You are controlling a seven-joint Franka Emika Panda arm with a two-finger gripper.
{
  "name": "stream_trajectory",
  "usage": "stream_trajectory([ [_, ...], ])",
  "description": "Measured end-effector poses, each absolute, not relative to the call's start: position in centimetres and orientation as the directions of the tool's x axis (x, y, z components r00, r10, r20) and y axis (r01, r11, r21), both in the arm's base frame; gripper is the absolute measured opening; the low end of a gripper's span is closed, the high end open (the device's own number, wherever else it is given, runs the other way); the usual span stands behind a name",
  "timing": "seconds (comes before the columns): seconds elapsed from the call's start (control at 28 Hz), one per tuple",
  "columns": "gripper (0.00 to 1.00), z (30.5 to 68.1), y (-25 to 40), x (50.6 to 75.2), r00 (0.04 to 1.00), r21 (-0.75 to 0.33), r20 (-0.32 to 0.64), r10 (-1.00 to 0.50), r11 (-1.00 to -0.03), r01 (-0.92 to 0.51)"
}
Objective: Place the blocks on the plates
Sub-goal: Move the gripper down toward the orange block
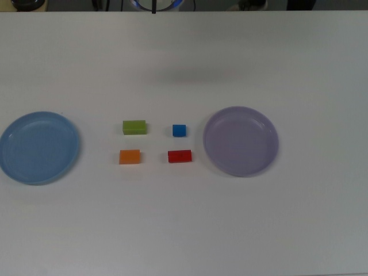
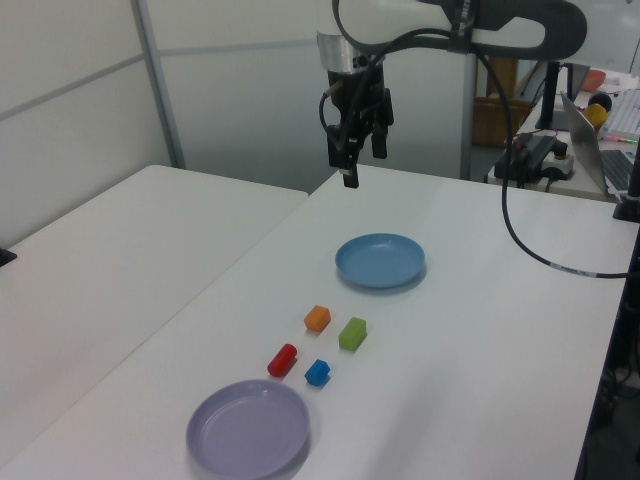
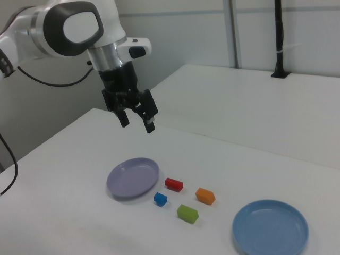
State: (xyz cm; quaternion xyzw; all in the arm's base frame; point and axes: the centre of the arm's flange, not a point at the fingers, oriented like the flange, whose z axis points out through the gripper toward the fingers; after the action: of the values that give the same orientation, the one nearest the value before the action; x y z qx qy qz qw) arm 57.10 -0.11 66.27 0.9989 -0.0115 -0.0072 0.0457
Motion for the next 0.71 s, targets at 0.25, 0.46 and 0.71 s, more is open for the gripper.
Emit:
stream_trajectory([
  [0.25, 1.00, 63.6, 0.2, 59.2, 1.000, 0.088, -0.013, -0.015, -0.996, -0.014],
  [0.46, 1.00, 60.3, 0.6, 61.2, 0.999, 0.087, -0.038, -0.006, -0.996, -0.003],
  [0.71, 1.00, 53.3, 0.9, 64.7, 0.997, 0.090, -0.082, 0.007, -0.996, 0.014],
])
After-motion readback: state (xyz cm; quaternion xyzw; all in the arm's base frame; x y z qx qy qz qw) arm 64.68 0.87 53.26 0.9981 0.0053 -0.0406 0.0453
